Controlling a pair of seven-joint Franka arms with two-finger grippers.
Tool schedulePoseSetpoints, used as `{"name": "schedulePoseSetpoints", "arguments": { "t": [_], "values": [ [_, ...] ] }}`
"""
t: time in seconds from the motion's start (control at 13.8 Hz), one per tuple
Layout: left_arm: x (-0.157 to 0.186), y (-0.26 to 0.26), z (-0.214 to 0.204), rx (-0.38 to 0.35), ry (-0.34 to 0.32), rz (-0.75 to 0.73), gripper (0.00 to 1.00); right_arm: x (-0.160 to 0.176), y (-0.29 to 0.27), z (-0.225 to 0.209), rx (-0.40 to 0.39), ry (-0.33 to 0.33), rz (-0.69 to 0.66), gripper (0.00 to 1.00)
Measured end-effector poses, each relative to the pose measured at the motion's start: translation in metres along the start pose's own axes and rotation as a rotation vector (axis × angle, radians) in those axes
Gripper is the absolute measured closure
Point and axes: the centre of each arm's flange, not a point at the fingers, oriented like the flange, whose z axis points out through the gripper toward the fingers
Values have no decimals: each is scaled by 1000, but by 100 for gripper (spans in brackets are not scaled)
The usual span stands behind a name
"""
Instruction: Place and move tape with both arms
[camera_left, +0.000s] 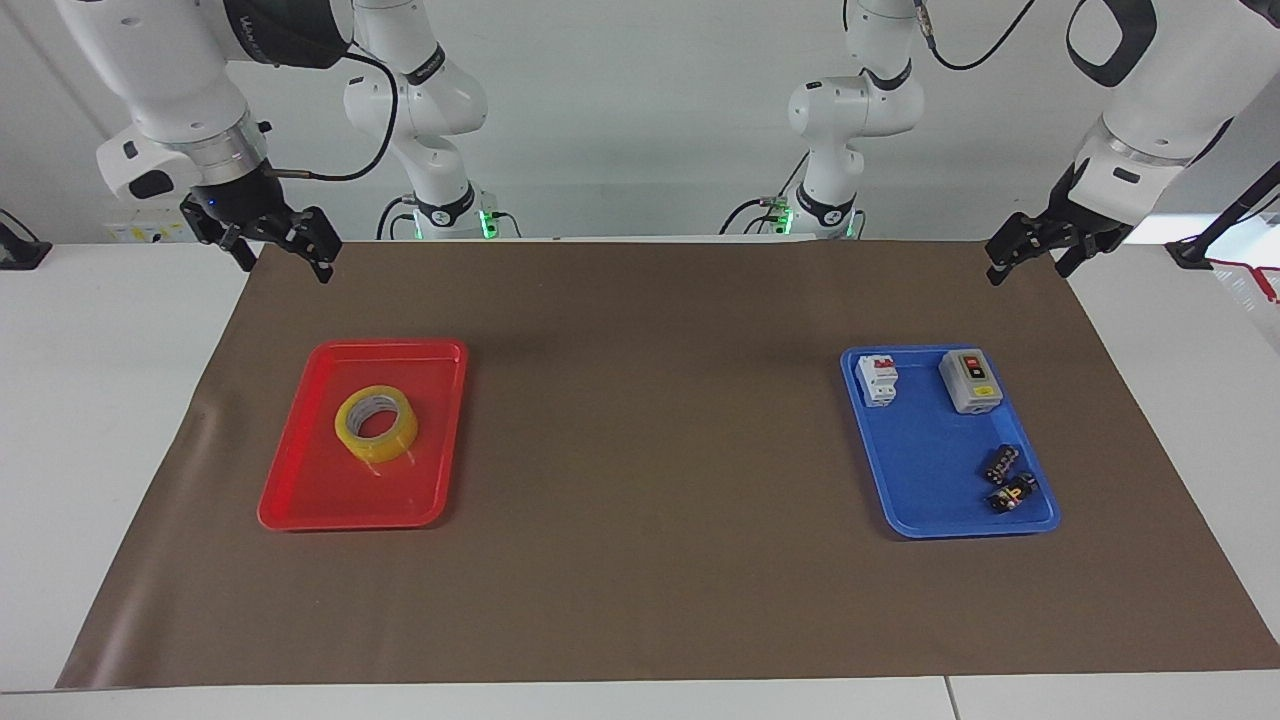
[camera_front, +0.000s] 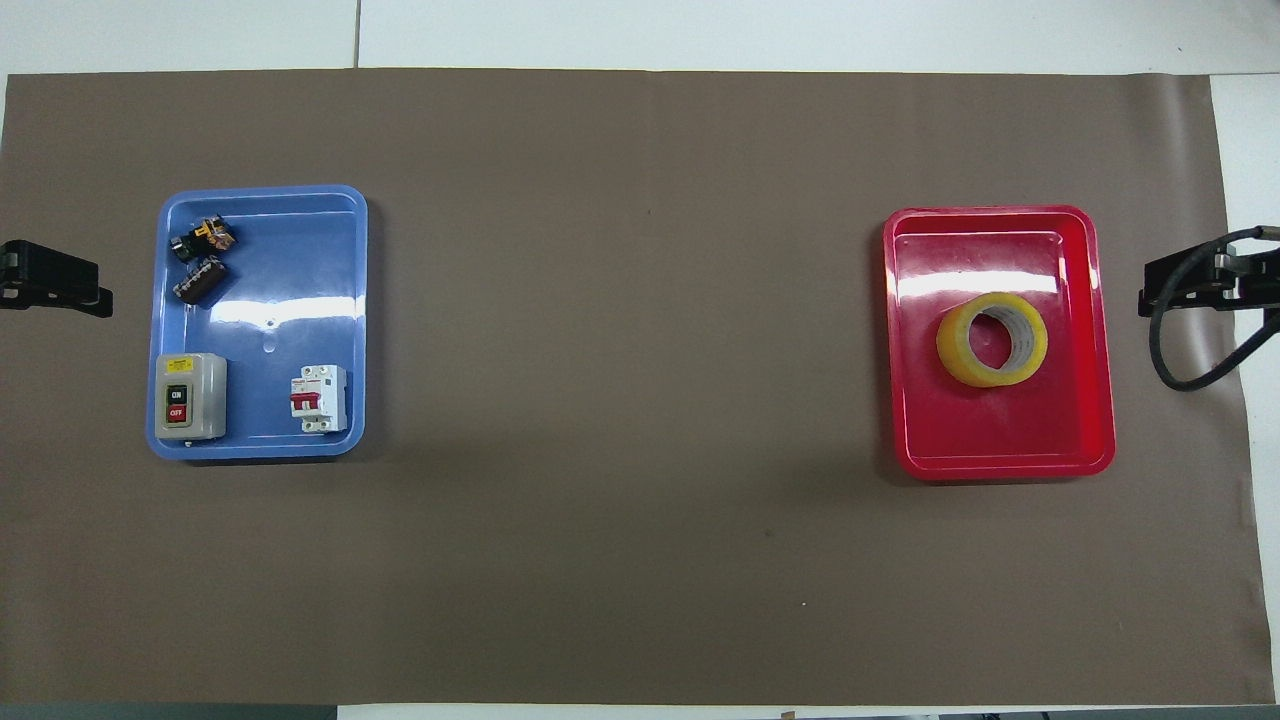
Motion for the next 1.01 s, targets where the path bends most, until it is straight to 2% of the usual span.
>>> {"name": "schedulePoseSetpoints", "arguments": {
  "t": [1.01],
  "values": [
    [0, 0, 0, 0, 0, 0, 0, -3, -15, -16, -5, -23, -84, 0]
  ]
}}
